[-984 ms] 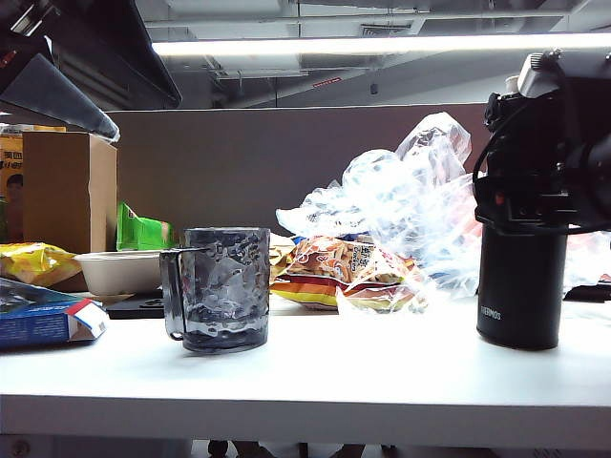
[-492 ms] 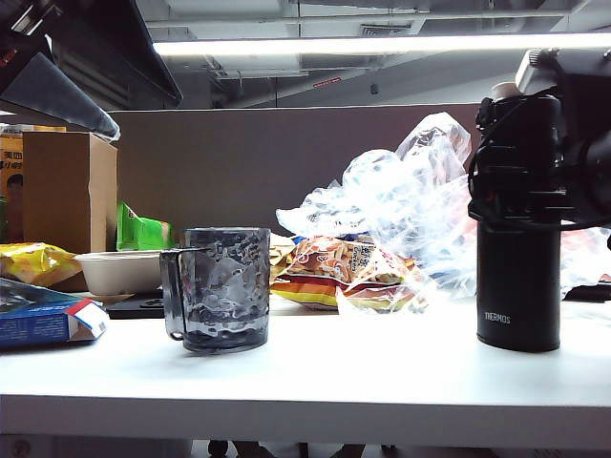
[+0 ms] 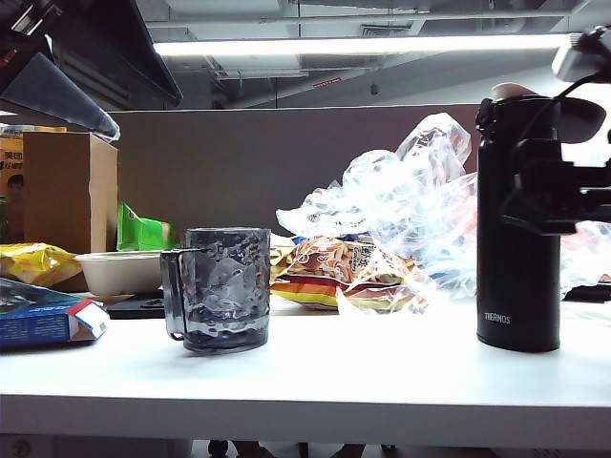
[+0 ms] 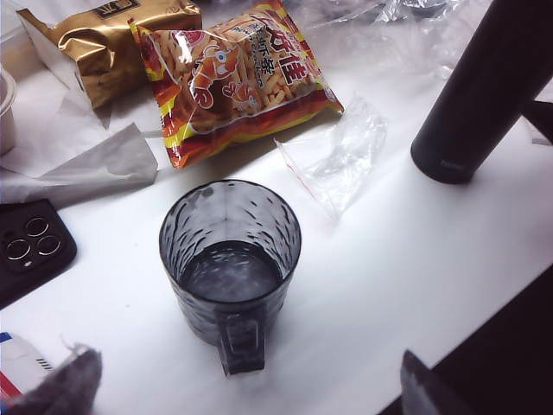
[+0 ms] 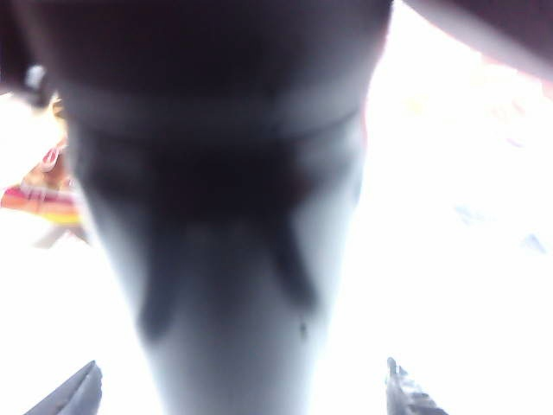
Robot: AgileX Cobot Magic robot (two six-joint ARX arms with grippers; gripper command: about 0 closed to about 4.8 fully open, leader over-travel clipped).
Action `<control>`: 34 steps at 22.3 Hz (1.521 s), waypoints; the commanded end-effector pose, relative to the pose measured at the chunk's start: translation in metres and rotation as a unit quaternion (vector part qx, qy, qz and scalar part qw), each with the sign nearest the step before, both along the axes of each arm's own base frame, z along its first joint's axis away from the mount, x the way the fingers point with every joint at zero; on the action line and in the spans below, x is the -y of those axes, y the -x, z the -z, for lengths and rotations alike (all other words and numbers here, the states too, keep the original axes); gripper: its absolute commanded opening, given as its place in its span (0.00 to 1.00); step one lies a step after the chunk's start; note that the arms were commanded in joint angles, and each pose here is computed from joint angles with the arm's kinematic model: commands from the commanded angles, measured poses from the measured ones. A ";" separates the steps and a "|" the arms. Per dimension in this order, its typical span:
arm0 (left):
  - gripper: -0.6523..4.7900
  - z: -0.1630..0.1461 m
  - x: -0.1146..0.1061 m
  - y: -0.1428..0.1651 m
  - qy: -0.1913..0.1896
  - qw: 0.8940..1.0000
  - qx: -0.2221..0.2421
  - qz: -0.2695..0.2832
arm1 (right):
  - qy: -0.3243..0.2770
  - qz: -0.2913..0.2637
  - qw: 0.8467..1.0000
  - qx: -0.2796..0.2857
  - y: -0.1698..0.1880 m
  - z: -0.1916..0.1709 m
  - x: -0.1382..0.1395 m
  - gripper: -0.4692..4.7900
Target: Pick up the black thermos, pour some water into the cup, then place the black thermos back on the table.
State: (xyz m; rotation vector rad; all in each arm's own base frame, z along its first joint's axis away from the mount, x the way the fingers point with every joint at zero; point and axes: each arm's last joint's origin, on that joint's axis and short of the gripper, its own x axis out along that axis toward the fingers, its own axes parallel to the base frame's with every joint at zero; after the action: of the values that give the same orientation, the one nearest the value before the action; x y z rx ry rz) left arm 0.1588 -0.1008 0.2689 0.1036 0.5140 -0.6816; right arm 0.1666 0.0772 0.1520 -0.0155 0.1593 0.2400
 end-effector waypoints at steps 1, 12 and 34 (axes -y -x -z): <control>1.00 -0.007 -0.001 0.002 0.015 1.000 0.013 -0.002 | -0.015 -0.002 1.000 0.021 0.007 -0.014 0.003 0.84; 0.11 -0.034 -0.022 0.030 0.065 0.992 0.087 -0.064 | -0.072 -0.034 0.994 0.081 0.043 -0.056 0.019 0.08; 0.11 -0.010 -0.079 0.121 0.228 0.953 0.167 -0.113 | -0.078 -0.104 0.989 0.065 0.084 -0.066 0.036 0.08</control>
State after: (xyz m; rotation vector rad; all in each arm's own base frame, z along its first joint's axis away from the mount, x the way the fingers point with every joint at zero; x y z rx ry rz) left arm 0.0374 -0.0217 0.2849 -0.2321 0.0219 -0.5193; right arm 0.0813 0.0399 0.2246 0.1077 -0.0120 0.4312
